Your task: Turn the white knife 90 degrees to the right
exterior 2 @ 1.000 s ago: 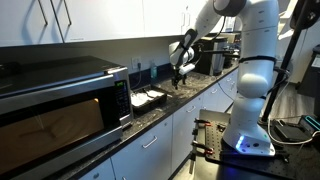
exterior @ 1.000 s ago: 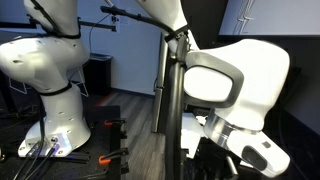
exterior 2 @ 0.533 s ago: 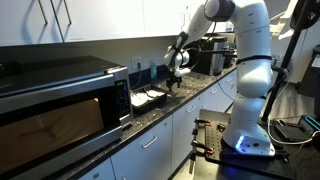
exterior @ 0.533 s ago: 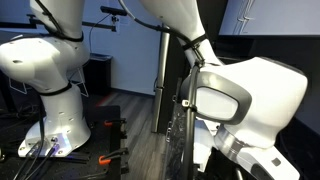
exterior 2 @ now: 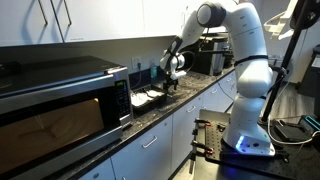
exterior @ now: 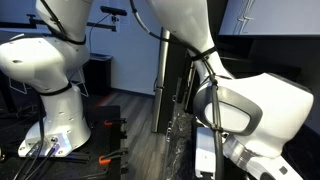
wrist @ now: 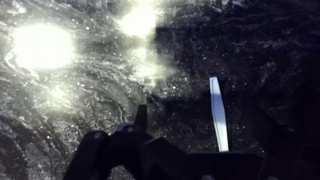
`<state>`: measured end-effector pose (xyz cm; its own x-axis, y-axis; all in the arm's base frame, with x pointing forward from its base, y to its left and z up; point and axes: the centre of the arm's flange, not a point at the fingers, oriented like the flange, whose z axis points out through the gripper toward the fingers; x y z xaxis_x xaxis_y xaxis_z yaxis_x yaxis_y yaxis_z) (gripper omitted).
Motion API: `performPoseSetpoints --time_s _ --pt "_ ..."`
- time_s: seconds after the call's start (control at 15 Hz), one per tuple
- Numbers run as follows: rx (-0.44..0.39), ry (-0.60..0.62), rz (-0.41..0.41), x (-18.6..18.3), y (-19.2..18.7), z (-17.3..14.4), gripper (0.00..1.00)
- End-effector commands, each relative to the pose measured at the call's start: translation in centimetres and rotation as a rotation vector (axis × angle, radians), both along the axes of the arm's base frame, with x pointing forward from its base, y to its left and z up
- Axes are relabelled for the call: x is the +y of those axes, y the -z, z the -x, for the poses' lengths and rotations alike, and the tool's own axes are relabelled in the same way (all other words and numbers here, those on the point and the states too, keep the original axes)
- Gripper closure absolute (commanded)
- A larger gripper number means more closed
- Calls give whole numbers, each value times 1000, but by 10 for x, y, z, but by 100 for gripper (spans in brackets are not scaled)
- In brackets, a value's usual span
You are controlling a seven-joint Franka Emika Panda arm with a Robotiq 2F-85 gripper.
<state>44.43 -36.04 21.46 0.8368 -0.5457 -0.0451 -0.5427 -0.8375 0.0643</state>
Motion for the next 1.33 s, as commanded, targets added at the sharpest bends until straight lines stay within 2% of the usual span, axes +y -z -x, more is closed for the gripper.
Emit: performPoseSetpoints --time_s 0.0,0.53,0.67,0.8,0.87,0.93,1.0,1.13,1.27 --pt "-5 -30 -8 -11 5 -11 26" --pt "-5 -63 5 -8 3 -14 88" --pt "-2 -85 6 -3 1 -14 99" --pt "1 -105 10 4 1 -16 98" --pt "4 -113 9 6 2 -18 92" --pt "6 -122 8 8 2 -20 79" --pt "6 -128 7 10 3 -23 78" --pt "7 -141 8 13 3 -24 64" --pt "8 -153 4 14 5 -27 63"
